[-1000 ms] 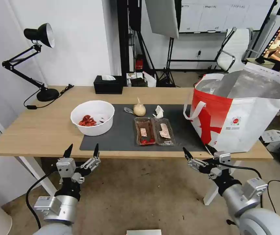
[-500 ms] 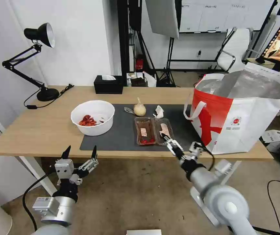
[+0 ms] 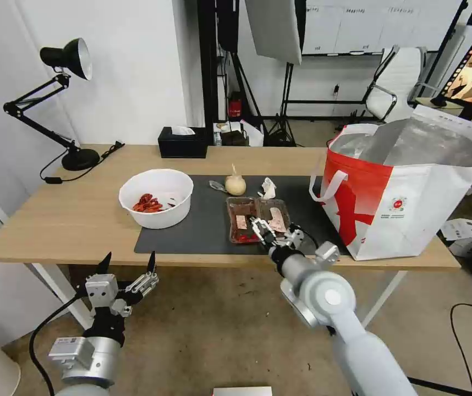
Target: Pick up the trash from the table and place it into the takeout bag.
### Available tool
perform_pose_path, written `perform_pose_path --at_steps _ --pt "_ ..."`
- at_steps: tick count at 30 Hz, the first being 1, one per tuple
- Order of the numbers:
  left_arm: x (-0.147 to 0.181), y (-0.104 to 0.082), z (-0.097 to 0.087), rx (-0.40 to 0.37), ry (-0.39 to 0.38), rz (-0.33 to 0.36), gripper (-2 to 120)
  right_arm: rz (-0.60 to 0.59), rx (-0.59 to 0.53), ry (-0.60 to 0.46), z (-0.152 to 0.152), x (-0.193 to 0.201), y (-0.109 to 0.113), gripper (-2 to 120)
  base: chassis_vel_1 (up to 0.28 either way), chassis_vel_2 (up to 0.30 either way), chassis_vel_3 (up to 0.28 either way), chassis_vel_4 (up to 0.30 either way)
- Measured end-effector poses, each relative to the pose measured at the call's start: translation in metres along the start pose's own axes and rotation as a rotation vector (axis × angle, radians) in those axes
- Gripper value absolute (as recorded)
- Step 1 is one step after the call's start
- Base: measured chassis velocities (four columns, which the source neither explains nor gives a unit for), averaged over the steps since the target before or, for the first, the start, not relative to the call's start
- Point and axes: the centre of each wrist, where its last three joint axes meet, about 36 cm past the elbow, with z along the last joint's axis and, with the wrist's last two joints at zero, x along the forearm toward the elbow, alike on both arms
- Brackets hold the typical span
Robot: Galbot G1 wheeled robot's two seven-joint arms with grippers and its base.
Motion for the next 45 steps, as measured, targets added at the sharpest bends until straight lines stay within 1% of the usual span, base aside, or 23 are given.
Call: perform_pose_path --at_steps 7,13,19,24,26,27,29,30,32,33,35,36,37,39,40,41,43,44,45 --pt "0.001 0.0 0.0 0.002 -0.003 -0.003 100 0.024 0.002 -0.004 0.002 -0.001 -0.002 100 0.0 0.0 0.0 0.0" --pt "-0.001 0.0 0.001 0.004 -0.003 0.001 100 0.036 0.009 -0.023 -0.005 -0.002 -0.003 100 0.0 0.0 0.0 0.0" --pt "-0.001 0.002 0.001 0.005 -0.007 0.006 100 0.07 -0.024 -0.034 -0.008 -0.006 -0.001 100 0.0 0.0 0.0 0.0" --pt "-0.001 0.004 0.0 0.002 -0.016 0.008 100 0.064 -0.042 -0.055 -0.007 -0.009 -0.003 100 0.0 0.0 0.0 0.0" --pt "-0.001 0.005 0.0 0.001 -0.016 0.008 100 0.04 0.008 -0.13 -0.004 -0.009 -0.008 100 0.0 0.0 0.0 0.0" --pt "-0.001 0.005 0.0 0.001 -0.016 0.008 100 0.04 0.008 -0.13 -0.004 -0.009 -0.008 100 0.0 0.0 0.0 0.0" --pt "0.0 0.005 0.001 0.002 -0.017 0.008 100 -0.01 0.136 -0.24 0.002 -0.002 -0.011 100 0.0 0.0 0.0 0.0" --pt "0.0 0.005 0.001 0.002 -0.017 0.008 100 -0.01 0.136 -0.24 0.002 -0.002 -0.011 100 0.0 0.0 0.0 0.0" --pt "0.001 0.005 0.001 0.002 -0.018 0.008 100 -0.05 0.243 -0.296 0.006 0.008 -0.011 100 0.0 0.0 0.0 0.0" --pt "0.001 0.005 0.001 0.002 -0.018 0.008 100 -0.05 0.243 -0.296 0.006 0.008 -0.011 100 0.0 0.0 0.0 0.0" --pt "0.001 0.005 0.001 0.003 -0.021 0.007 100 -0.083 0.346 -0.333 0.008 0.014 -0.012 100 0.0 0.0 0.0 0.0" --pt "0.001 0.005 0.001 0.003 -0.021 0.007 100 -0.083 0.346 -0.333 0.008 0.014 -0.012 100 0.0 0.0 0.0 0.0" --pt "0.001 0.005 0.001 0.003 -0.023 0.006 100 -0.099 0.391 -0.342 0.006 0.014 -0.014 100 0.0 0.0 0.0 0.0" --pt "0.002 0.005 0.002 0.003 -0.023 0.005 100 -0.128 0.454 -0.326 0.0 0.01 -0.014 100 0.0 0.0 0.0 0.0" --pt "0.002 0.005 0.002 0.003 -0.023 0.005 100 -0.128 0.454 -0.326 0.0 0.01 -0.014 100 0.0 0.0 0.0 0.0" --pt "0.002 0.005 0.002 0.003 -0.024 0.004 100 -0.137 0.469 -0.3 -0.003 0.008 -0.013 100 0.0 0.0 0.0 0.0" --pt "0.003 0.005 0.002 0.004 -0.028 -0.003 100 -0.141 0.465 -0.166 -0.016 -0.002 -0.007 100 0.0 0.0 0.0 0.0" --pt "0.003 0.005 0.002 0.004 -0.028 -0.003 100 -0.141 0.465 -0.166 -0.016 -0.002 -0.007 100 0.0 0.0 0.0 0.0" --pt "0.004 0.005 0.003 0.006 -0.029 -0.006 100 -0.132 0.426 -0.098 -0.021 -0.008 -0.003 100 0.0 0.0 0.0 0.0"
